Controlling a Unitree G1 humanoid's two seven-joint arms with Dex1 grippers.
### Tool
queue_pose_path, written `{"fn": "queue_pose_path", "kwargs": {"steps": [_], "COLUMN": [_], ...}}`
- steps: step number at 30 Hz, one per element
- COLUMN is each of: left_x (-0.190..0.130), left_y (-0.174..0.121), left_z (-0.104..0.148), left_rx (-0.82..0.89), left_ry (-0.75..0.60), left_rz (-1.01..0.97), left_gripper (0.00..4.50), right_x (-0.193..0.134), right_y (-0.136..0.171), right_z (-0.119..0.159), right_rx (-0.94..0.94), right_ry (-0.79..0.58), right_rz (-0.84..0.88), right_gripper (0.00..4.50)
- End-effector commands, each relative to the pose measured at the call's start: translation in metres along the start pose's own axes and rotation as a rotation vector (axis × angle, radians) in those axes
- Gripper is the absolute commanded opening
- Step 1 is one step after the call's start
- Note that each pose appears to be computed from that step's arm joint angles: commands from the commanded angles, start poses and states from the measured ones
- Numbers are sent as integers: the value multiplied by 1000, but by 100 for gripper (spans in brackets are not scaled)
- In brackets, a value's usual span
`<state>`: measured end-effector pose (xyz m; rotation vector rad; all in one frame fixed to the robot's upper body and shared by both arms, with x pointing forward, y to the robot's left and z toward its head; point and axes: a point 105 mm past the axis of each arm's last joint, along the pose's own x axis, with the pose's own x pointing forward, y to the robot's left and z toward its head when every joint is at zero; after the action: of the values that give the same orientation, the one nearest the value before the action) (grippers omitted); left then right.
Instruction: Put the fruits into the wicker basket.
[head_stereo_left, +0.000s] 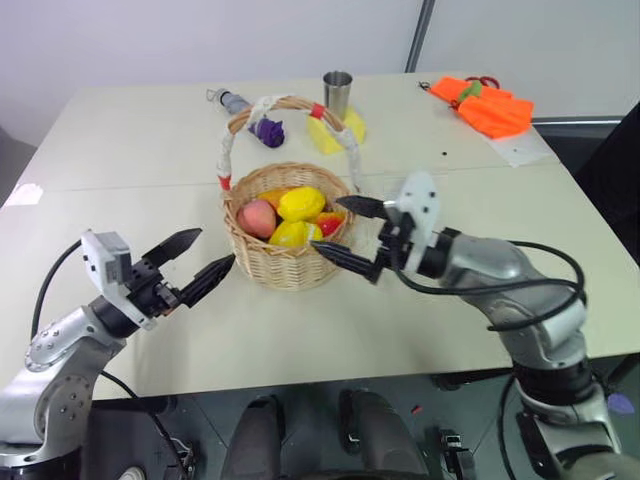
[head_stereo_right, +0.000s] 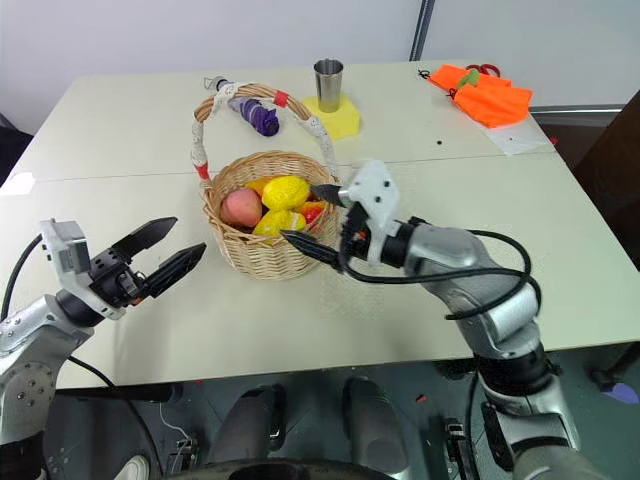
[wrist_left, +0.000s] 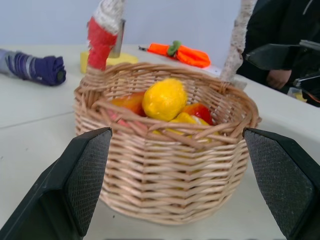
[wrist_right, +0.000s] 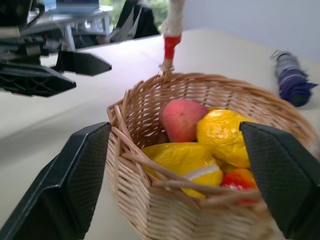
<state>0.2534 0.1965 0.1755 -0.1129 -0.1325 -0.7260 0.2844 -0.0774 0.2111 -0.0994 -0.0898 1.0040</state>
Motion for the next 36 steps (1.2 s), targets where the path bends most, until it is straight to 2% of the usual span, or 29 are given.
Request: {"fn": "queue_pose_path", "kwargs": {"steps": [1, 4, 10, 12, 14, 19, 20, 25, 29, 33, 36], "left_x": [4, 8, 13, 13, 11, 9, 9, 13, 19, 28, 34], "left_y": [-2, -4, -7, -8, -9, -10, -10, -10, -10, -11, -14], "left_z": [2, 1, 3, 2, 3, 1, 1, 0, -1, -3, -3], "left_rx": [8, 2, -4, -3, -4, -8, -8, -11, -16, -23, -28], "left_ry": [-20, -25, -41, -42, -45, -41, -42, -44, -46, -52, -59], "left_rz": [-19, -38, -51, -49, -44, -37, -36, -43, -62, -88, -107], "left_gripper": [450, 450, 450, 450, 450, 450, 450, 450, 450, 450, 450], "right_x": [-4, 7, 35, 36, 35, 27, 22, -20, -60, -105, -125], "right_y": [-16, -35, -52, -56, -58, -61, -63, -91, -131, -179, -201], "right_z": [12, 9, 0, -1, 1, 8, 10, 34, 46, 40, 28], "right_rx": [-9, -7, 56, 82, 103, 113, 92, 8, -81, -116, -99], "right_ry": [-79, -96, -130, -140, -165, -200, -204, -270, -255, -188, -148], "right_rz": [-107, -208, -258, -275, -279, -290, -302, -446, -662, -967, -1109], "right_gripper": [426, 426, 426, 375, 303, 36, 4, 4, 4, 4, 4]}}
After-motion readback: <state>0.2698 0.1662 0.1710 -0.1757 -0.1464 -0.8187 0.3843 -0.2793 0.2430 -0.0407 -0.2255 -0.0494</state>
